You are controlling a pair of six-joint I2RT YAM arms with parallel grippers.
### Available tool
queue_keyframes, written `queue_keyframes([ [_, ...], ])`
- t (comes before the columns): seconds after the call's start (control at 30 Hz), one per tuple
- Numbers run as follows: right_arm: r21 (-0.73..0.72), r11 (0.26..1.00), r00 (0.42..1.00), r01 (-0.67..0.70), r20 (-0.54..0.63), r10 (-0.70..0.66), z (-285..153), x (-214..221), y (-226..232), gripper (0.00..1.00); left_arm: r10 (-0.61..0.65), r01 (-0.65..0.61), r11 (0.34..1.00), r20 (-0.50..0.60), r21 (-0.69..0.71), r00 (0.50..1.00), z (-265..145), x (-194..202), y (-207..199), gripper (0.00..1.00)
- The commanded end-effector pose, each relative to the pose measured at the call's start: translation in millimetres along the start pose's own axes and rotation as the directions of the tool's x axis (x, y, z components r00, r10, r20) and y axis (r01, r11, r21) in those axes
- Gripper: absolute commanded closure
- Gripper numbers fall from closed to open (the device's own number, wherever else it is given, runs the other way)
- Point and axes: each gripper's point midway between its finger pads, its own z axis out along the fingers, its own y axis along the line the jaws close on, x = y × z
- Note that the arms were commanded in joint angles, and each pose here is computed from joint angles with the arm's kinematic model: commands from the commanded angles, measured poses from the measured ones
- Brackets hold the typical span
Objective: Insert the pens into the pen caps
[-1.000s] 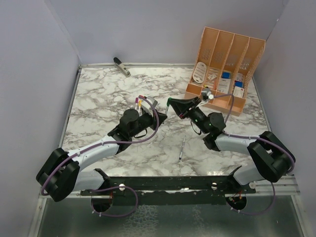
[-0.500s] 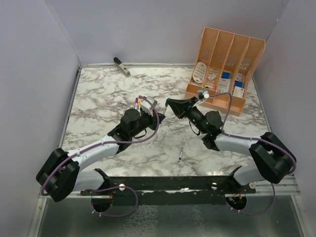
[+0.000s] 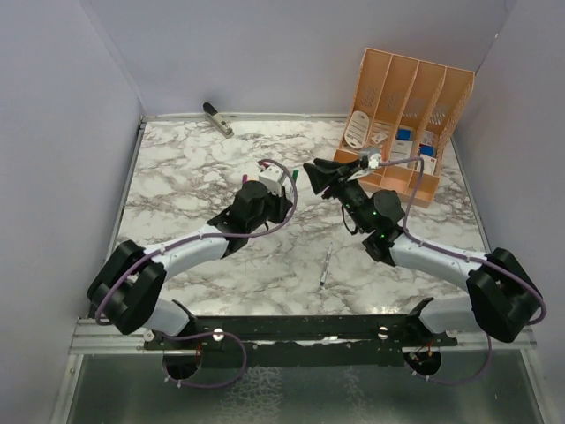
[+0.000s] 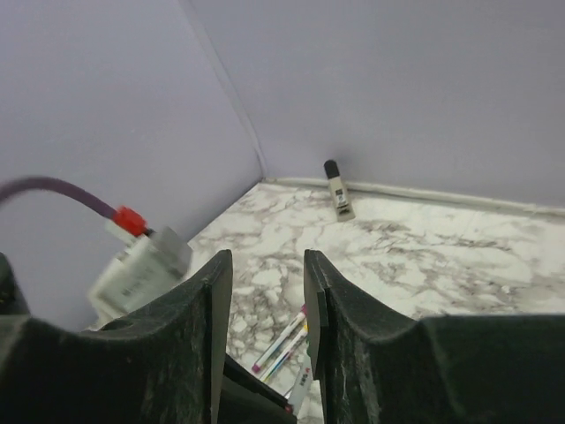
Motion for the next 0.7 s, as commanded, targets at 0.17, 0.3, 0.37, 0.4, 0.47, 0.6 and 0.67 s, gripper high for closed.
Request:
queue_keyframes([
  [0.17,0.326,0.94,0.993,0.099,0.033,-0.116,-30,-42,-52,0.62,-0.061,-0.012,0.973,-0.309,-0.229,0.949,28,56,53,1.0],
  [0.3,0.378,0.917,0.991,0.128,-0.026,-0.128,-42,-33,-63,0.62,-0.097,0.002,0.963,-0.34,-0.268,0.935,38,66,67,1.0],
  [0.37,0.396,0.907,0.989,0.145,-0.07,-0.127,-47,-23,-69,0.62,-0.104,-0.007,0.96,-0.377,-0.281,0.92,44,76,73,1.0],
  [0.4,0.404,0.903,0.988,0.15,-0.084,-0.127,-49,-20,-71,0.62,-0.104,-0.011,0.959,-0.389,-0.283,0.915,48,79,75,1.0],
  [0.47,0.412,0.898,0.987,0.156,-0.102,-0.124,-54,-14,-74,0.62,-0.099,-0.019,0.96,-0.402,-0.28,0.91,53,81,77,1.0],
  [0.6,0.415,0.897,0.987,0.151,-0.114,-0.114,-59,-9,-75,0.62,-0.097,-0.038,0.952,-0.419,-0.303,0.903,62,83,86,1.0],
  [0.67,0.416,0.897,0.987,0.149,-0.118,-0.109,-60,-7,-76,0.62,-0.097,-0.046,0.948,-0.424,-0.316,0.9,64,85,90,1.0],
])
